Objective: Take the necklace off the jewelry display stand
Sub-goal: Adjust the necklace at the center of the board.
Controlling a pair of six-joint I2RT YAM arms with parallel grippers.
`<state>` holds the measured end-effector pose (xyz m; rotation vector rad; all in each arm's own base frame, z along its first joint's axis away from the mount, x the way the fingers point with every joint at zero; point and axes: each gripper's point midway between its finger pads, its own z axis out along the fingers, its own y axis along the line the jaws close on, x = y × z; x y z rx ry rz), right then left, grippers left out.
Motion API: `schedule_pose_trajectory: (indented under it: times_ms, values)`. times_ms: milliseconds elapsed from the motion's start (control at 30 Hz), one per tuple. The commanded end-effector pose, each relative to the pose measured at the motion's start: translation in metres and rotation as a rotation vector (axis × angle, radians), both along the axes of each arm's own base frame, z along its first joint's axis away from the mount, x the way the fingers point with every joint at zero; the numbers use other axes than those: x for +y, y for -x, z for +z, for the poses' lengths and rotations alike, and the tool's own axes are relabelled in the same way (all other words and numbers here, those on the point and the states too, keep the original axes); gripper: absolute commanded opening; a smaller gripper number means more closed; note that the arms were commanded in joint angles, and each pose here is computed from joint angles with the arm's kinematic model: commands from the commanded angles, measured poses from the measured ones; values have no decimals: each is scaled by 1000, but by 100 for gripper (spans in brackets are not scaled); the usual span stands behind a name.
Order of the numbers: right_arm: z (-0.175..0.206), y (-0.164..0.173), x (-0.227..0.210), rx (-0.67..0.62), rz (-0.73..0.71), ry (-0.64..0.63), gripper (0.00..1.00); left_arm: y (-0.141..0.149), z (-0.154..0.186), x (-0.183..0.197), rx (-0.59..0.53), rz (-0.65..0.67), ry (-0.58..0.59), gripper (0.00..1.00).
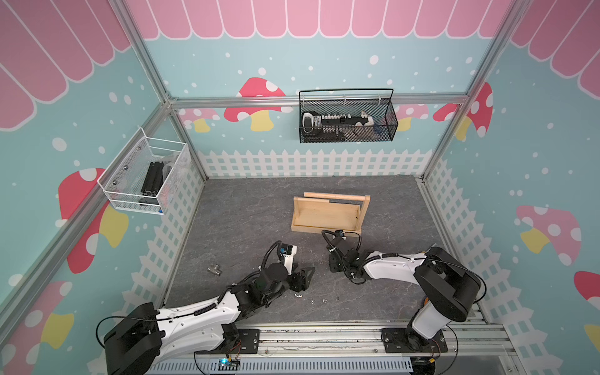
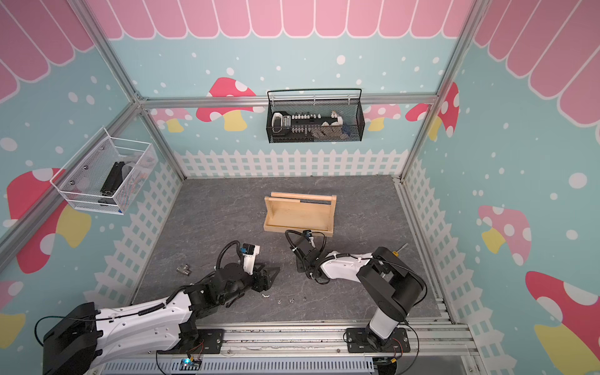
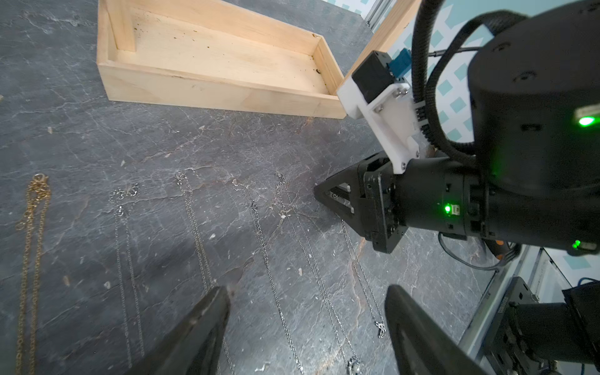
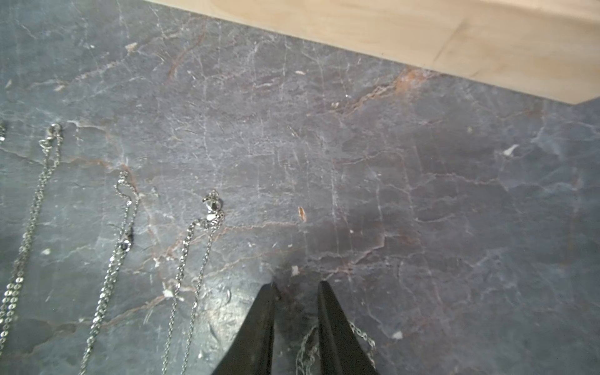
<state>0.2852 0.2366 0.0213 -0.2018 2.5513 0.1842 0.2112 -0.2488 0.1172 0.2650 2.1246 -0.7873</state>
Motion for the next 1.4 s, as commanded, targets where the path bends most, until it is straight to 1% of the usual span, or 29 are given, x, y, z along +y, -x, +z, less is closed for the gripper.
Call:
schedule_pose_trajectory:
  times_ms: [0, 167, 267, 467, 800, 1200, 1367]
  values:
    - [-1, -5, -4, -3, -37, 16, 26, -3, 10, -1, -20, 4, 7, 77]
    - [6, -9, 0, -25, -31, 0, 26, -3, 12, 2, -24, 10, 6, 77]
    - [18, -8, -2, -56, -33, -30, 26, -3, 12, 3, -24, 12, 4, 77]
    - [32, 3, -14, -76, -38, -56, 26, -4, 11, 2, -24, 12, 11, 77]
    - [18, 19, -29, -26, -71, -45, 26, -4, 8, -5, -9, -1, 20, 77]
    - [-1, 19, -29, 10, -77, -17, 26, -3, 10, -3, -10, 2, 22, 77]
    - [-6, 18, -25, 13, -75, -31, 26, -3, 8, -2, -10, 4, 19, 77]
